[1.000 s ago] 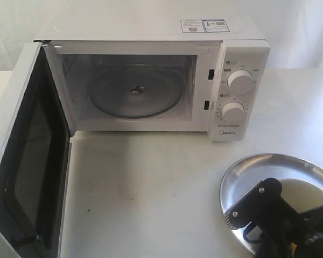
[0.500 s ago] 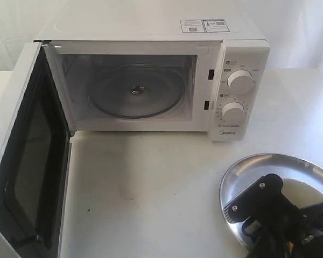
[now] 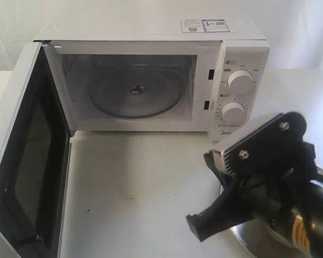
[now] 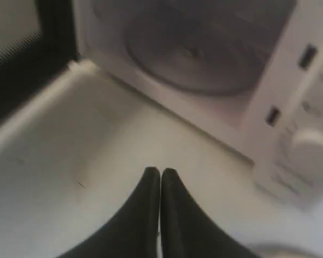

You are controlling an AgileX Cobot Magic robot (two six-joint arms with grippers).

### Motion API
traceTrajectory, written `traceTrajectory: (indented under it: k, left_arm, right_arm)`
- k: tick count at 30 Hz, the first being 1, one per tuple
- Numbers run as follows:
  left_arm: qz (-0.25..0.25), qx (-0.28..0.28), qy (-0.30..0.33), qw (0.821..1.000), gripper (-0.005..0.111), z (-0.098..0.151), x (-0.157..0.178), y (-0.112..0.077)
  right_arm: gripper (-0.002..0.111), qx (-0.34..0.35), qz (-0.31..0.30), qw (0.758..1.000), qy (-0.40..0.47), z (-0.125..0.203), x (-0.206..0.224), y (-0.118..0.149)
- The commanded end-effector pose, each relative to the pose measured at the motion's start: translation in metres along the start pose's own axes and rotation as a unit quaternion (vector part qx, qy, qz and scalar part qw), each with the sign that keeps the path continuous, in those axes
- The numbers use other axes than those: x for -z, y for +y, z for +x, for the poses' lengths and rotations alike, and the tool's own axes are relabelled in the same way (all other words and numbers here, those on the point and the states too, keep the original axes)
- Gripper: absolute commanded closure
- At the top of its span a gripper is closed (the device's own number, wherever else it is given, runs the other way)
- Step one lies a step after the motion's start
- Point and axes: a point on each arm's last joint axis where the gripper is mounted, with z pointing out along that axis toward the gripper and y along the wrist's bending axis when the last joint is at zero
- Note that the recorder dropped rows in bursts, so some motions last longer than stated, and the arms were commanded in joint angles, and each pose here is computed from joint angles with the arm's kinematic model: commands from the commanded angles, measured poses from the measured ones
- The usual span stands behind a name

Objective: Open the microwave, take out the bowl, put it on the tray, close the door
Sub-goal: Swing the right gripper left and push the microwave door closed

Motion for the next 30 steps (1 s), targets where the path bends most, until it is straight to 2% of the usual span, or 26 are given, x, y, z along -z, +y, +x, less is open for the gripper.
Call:
traceTrajectory:
  k: [1,4,7,10,11,12,16,17,19,21,25,27,30]
  left_arm:
    - [0.000,0.004,-0.005,1.000,0.107,-0.002,0.000,0.000]
    - [0.000,0.004,-0.005,1.000,0.107,-0.002,0.000,0.000]
    - [0.000,0.004,-0.005,1.000,0.107,-0.002,0.000,0.000]
    - [0.000,0.004,-0.005,1.000,0.107,-0.002,0.000,0.000]
    - [0.000,0.004,-0.005,1.000,0.107,-0.002,0.000,0.000]
    - [0.000,0.004,-0.005,1.000,0.107,-0.002,0.000,0.000]
    - [0.000,0.004,-0.005,1.000,0.107,-0.002,0.000,0.000]
    - [0.000,0.004,-0.005,1.000,0.107,-0.002,0.000,0.000]
    - [0.000,0.004,-0.005,1.000,0.107,-0.002,0.000,0.000]
    - [0.000,0.004,-0.005,1.000,0.107,-0.002,0.000,0.000]
    - [0.000,0.004,-0.005,1.000,0.107,-0.002,0.000,0.000]
    - [0.000,0.004,-0.005,1.000,0.107,-0.002,0.000,0.000]
    - [0.000,0.004,-0.005,1.000,0.107,-0.002,0.000,0.000]
  right_arm:
    - [0.108,0.023,-0.117,0.989,-0.091,-0.059,0.025,0.017]
    - [0.108,0.052,-0.170,0.973,-0.147,-0.106,0.033,0.030]
    - [0.108,0.085,-0.190,0.960,-0.190,-0.148,0.031,0.044]
    - [0.108,0.095,-0.187,0.958,-0.197,-0.175,0.008,0.062]
    - [0.108,0.099,-0.198,0.956,-0.193,-0.179,-0.002,0.072]
    - [0.108,0.121,-0.230,0.948,-0.183,-0.184,-0.021,0.093]
    - [0.108,0.150,-0.284,0.937,-0.136,-0.168,-0.065,0.134]
    - [0.108,0.177,-0.289,0.933,-0.121,-0.156,-0.080,0.149]
    - [0.108,0.223,-0.264,0.931,-0.116,-0.143,-0.087,0.165]
    - [0.108,0.231,-0.244,0.935,-0.117,-0.139,-0.086,0.171]
    - [0.108,0.242,-0.261,0.927,-0.114,-0.134,-0.084,0.181]
    - [0.108,0.246,-0.242,0.932,-0.110,-0.131,-0.089,0.180]
    - [0.108,0.290,-0.135,0.942,-0.102,-0.126,-0.103,0.166]
